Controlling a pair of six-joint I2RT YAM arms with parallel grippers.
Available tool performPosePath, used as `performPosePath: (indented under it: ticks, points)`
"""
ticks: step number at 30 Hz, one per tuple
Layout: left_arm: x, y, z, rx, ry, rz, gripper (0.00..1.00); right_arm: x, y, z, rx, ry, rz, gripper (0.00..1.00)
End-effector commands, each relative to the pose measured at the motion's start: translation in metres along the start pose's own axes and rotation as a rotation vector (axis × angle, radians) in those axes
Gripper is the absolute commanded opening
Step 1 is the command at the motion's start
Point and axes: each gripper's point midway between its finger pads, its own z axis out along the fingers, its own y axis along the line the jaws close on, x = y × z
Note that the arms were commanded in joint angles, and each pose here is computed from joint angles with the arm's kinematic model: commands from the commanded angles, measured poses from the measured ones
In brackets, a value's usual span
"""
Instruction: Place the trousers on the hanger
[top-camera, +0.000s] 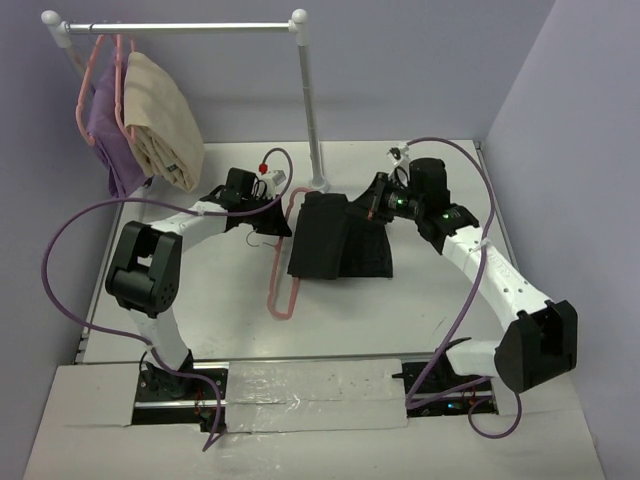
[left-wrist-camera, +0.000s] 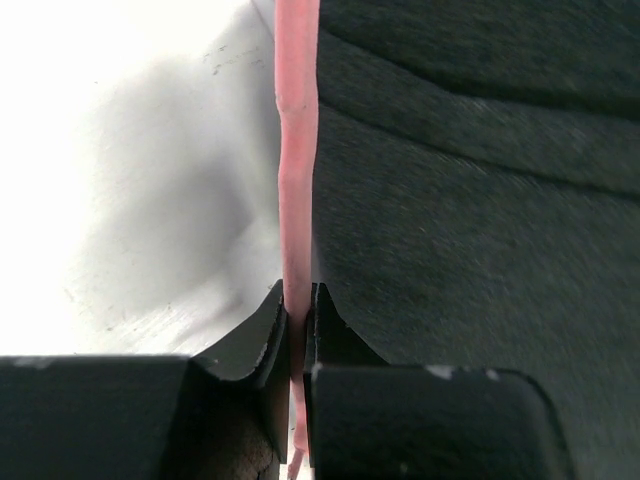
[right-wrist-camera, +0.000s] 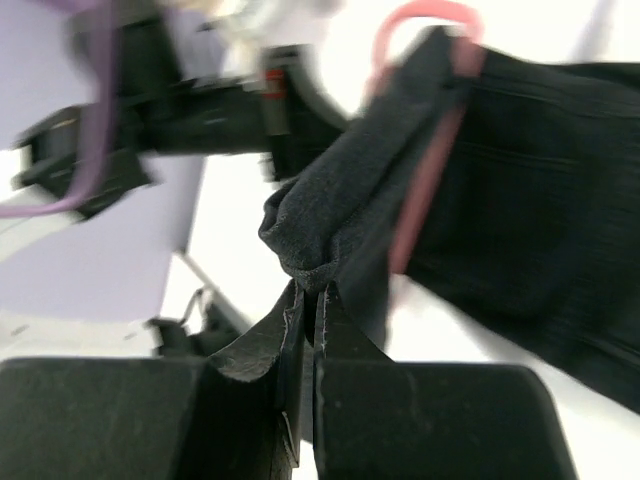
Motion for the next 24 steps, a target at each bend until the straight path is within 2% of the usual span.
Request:
performPosePath:
  ticks: [1,3,6,10,12,18,24]
  points:
    - [0.005,0.028,-0.004,-0.13,0.005,0.057,0.0,-0.004,-0.044,-0.014,0.115,-0.039,-0.024,0.0]
    - [0.004,0.031,-0.006,-0.154,-0.002,0.065,0.0,-0.004,-0.081,-0.025,0.164,-0.059,0.051,0.0]
    - [0.005,0.034,-0.006,-0.166,-0.002,0.069,0.0,-0.014,-0.105,-0.042,0.215,-0.123,0.087,0.0]
    - [0.003,0.034,-0.008,-0.172,-0.013,0.073,0.0,-0.013,-0.136,-0.051,0.312,-0.114,0.109,0.0]
    - [-0.001,0.031,-0.011,-0.168,-0.03,0.076,0.0,-0.011,-0.171,-0.056,0.404,-0.116,0.163,0.0]
    - [-0.024,0.021,-0.019,-0.156,-0.106,0.086,0.0,0.005,-0.233,-0.043,0.553,-0.076,0.238,0.0]
    - [-0.062,-0.005,-0.023,-0.138,-0.185,0.127,0.0,-0.005,-0.267,-0.018,0.595,-0.059,0.227,0.0]
